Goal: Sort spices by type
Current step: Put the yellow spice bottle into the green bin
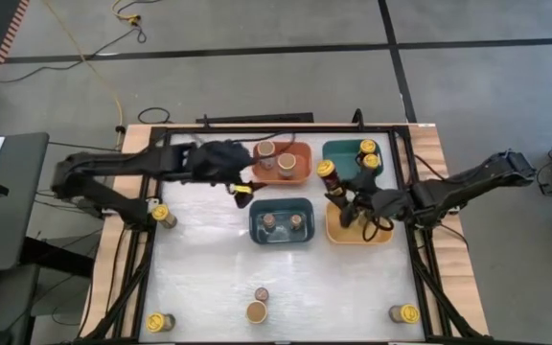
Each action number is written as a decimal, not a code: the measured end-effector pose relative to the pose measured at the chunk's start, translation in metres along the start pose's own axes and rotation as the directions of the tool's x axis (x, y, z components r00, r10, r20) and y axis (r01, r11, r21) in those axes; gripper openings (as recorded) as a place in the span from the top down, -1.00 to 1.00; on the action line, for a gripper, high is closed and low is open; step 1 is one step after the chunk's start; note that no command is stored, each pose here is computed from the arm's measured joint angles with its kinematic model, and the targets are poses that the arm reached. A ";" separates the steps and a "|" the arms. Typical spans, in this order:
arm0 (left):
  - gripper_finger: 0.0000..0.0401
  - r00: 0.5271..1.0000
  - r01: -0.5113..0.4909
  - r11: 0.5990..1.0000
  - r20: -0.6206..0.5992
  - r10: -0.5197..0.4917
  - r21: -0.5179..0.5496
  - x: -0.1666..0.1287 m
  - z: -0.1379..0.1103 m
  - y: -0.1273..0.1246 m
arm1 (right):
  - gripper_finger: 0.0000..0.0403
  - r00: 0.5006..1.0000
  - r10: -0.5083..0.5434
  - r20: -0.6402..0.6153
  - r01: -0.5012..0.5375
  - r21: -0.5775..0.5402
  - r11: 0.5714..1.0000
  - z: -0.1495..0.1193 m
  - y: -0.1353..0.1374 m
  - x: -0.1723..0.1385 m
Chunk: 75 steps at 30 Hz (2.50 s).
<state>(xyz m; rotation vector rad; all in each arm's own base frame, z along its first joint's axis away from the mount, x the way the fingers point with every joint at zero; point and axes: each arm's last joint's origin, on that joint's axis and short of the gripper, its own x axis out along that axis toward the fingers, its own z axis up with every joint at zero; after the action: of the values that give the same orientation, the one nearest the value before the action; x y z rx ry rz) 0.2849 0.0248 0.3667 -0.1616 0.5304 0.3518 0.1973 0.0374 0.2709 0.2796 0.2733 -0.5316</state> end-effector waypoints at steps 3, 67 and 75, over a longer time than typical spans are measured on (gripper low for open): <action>-0.67 0.978 0.111 0.992 0.184 -0.098 -0.061 -0.003 -0.018 0.003 | -0.26 0.993 0.055 0.100 -0.060 0.050 0.997 0.002 0.005 0.007; -0.67 0.683 0.416 0.898 0.603 -0.413 0.144 0.016 -0.035 -0.010 | -0.26 0.893 0.263 0.366 -0.237 -0.115 0.965 0.051 0.077 0.101; -0.67 0.684 0.391 0.908 0.611 -0.398 0.154 0.021 -0.032 -0.011 | -0.26 0.895 0.263 0.360 -0.237 -0.116 0.965 0.050 0.077 0.101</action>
<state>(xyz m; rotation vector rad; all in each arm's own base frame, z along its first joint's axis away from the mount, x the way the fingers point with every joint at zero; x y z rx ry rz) 0.2908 0.0128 0.3293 -0.1321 -0.1869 -0.0399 0.3308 0.0381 0.2990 0.1374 -0.1154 -0.3093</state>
